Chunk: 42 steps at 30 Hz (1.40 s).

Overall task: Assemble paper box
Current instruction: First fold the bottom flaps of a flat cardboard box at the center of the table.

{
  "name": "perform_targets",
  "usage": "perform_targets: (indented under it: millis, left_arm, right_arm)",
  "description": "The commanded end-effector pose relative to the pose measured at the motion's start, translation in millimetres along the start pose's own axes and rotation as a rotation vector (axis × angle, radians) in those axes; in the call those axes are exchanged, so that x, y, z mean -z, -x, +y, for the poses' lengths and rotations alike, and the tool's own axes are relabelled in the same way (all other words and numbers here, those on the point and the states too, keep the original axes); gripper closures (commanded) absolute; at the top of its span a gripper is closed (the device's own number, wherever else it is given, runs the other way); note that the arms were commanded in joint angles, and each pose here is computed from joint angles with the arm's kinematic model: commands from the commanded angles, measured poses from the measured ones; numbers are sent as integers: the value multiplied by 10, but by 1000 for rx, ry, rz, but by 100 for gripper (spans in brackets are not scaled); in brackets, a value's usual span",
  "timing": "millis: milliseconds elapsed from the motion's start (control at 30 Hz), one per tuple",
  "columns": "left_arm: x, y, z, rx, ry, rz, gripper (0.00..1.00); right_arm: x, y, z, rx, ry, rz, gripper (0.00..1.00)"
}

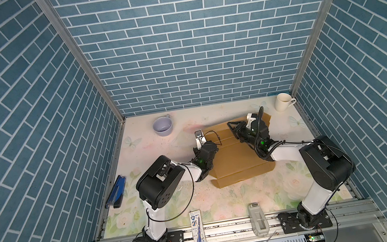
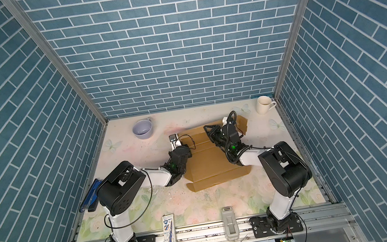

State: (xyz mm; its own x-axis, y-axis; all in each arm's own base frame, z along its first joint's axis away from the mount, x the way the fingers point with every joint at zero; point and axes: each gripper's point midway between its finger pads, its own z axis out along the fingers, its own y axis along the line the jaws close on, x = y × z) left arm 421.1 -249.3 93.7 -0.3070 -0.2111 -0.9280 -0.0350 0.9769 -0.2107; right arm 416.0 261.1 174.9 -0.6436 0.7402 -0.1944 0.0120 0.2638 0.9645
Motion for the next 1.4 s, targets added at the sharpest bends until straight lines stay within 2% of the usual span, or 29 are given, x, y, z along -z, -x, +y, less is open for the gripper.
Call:
perform_targets:
  millis: [0, 167, 400, 533, 833, 1033, 1367]
  left_arm:
    - [-35, 13, -2, 43, -5, -6, 100]
    - [-26, 35, 0, 45, -7, -8, 100]
    - [-6, 109, 11, 47, -11, -10, 100]
    - [-5, 147, 44, 59, -17, 15, 100]
    - [-96, 186, 229, 83, -7, 196, 100]
    - [-93, 115, 260, 60, -11, 321, 100]
    - [-99, 77, 351, 41, 14, 408, 100]
  right_arm:
    - [8, -2, -91, -18, -37, -2, 66]
    - [23, 7, -7, -12, -24, -3, 53]
    - [108, 13, 140, 23, -24, 6, 28]
    - [222, 1, 198, 64, -54, 18, 22]
    - [597, -66, 215, 237, -207, 87, 21]
    - [845, -44, 313, 337, -243, 88, 20]
    - [1121, 27, 531, 414, -253, 75, 20]
